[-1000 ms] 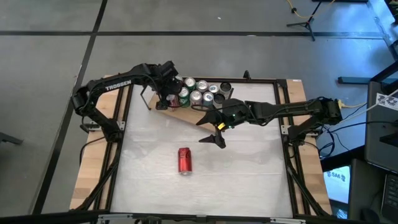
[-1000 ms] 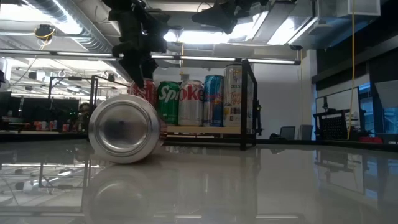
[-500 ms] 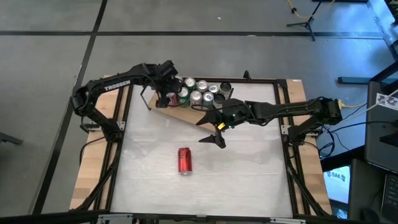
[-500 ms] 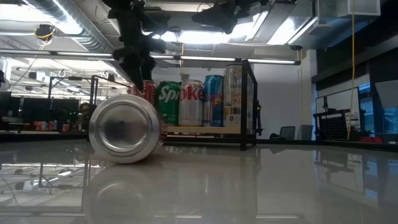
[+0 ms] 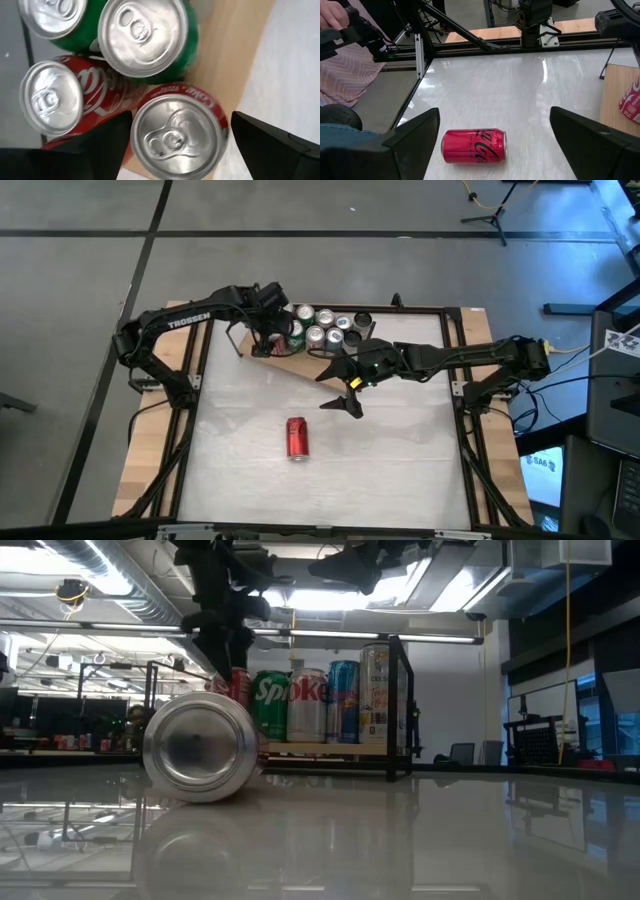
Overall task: Place canned beverage on shelf
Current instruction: Put the red white soda can on the shelf aligned with other red white soda can
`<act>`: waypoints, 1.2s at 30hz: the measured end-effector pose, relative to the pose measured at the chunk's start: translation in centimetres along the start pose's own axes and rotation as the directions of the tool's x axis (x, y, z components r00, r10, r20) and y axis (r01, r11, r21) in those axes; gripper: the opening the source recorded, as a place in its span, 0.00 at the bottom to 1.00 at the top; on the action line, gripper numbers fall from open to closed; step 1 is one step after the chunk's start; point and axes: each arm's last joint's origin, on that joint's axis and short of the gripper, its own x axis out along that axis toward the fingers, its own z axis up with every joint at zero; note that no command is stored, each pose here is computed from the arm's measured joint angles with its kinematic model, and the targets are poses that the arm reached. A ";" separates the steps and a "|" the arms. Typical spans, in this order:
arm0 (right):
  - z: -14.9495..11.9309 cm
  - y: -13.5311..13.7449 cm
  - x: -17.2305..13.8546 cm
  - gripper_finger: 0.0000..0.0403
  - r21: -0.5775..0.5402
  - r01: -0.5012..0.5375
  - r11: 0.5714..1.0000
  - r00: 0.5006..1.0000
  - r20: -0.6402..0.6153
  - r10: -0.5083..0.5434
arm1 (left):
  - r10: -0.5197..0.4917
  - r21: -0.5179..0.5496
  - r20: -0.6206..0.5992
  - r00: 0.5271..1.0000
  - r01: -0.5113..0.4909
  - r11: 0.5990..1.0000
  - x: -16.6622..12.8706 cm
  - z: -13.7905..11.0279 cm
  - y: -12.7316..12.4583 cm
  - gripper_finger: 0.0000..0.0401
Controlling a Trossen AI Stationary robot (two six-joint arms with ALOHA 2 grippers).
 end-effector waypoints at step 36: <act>0.0 0.0 0.0 0.92 0.000 0.000 1.000 1.000 0.001 0.000 | 0.062 -0.581 0.117 0.991 0.018 0.814 -9.6 -3.6 -5.8 0.79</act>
